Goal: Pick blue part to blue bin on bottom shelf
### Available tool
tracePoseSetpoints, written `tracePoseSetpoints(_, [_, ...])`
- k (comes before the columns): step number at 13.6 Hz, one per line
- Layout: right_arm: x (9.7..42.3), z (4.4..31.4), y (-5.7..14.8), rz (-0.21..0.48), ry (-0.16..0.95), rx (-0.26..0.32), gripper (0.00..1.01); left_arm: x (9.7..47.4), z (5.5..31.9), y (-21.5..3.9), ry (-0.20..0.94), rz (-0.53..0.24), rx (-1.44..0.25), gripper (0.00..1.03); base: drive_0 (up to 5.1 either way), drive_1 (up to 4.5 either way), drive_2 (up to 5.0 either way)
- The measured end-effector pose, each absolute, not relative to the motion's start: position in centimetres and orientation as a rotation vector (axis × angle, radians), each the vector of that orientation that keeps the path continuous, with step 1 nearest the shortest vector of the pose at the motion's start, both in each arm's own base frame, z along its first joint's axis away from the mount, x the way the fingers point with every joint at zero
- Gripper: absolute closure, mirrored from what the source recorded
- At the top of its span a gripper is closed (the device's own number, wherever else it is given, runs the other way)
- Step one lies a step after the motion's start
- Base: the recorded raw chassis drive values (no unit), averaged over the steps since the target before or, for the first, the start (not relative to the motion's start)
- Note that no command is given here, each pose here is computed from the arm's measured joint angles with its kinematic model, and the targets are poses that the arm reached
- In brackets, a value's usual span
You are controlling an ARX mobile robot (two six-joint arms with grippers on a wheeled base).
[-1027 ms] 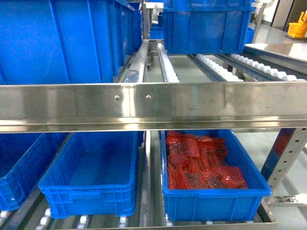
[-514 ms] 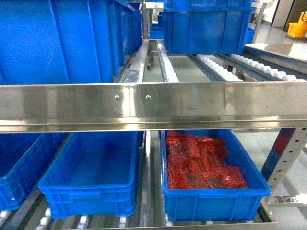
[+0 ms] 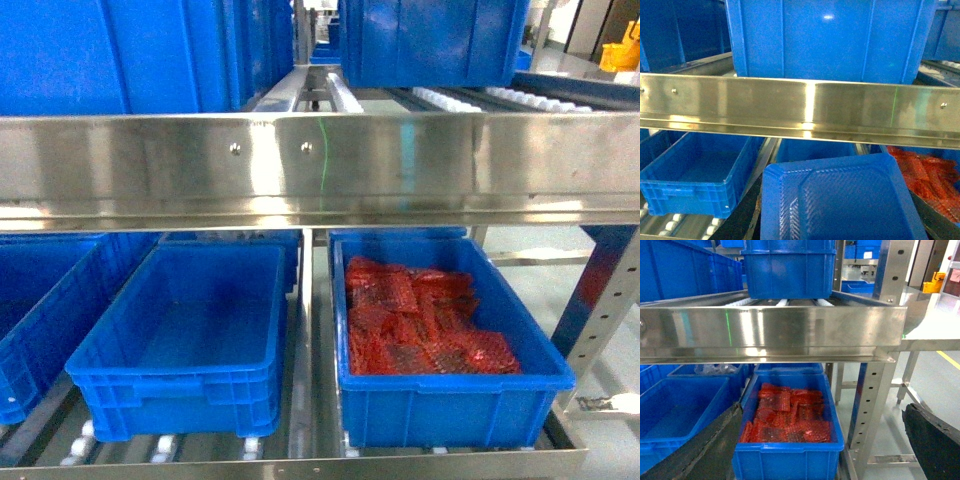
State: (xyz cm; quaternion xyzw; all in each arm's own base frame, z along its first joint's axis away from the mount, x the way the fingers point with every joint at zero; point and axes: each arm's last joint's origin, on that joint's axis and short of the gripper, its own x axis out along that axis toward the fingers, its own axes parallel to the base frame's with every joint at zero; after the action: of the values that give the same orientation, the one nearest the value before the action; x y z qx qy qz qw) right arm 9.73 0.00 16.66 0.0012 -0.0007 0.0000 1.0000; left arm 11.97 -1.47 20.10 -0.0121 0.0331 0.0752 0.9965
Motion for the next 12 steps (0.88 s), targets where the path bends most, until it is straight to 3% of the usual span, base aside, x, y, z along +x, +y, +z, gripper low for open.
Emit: tracePoseSetpoints(12, [9.73,16.66,0.0,0.0,-0.001,0.003,0.03,11.97,20.09,-1.47,0.067,0.151,-0.024,0.59,0.0,0.0,0.0])
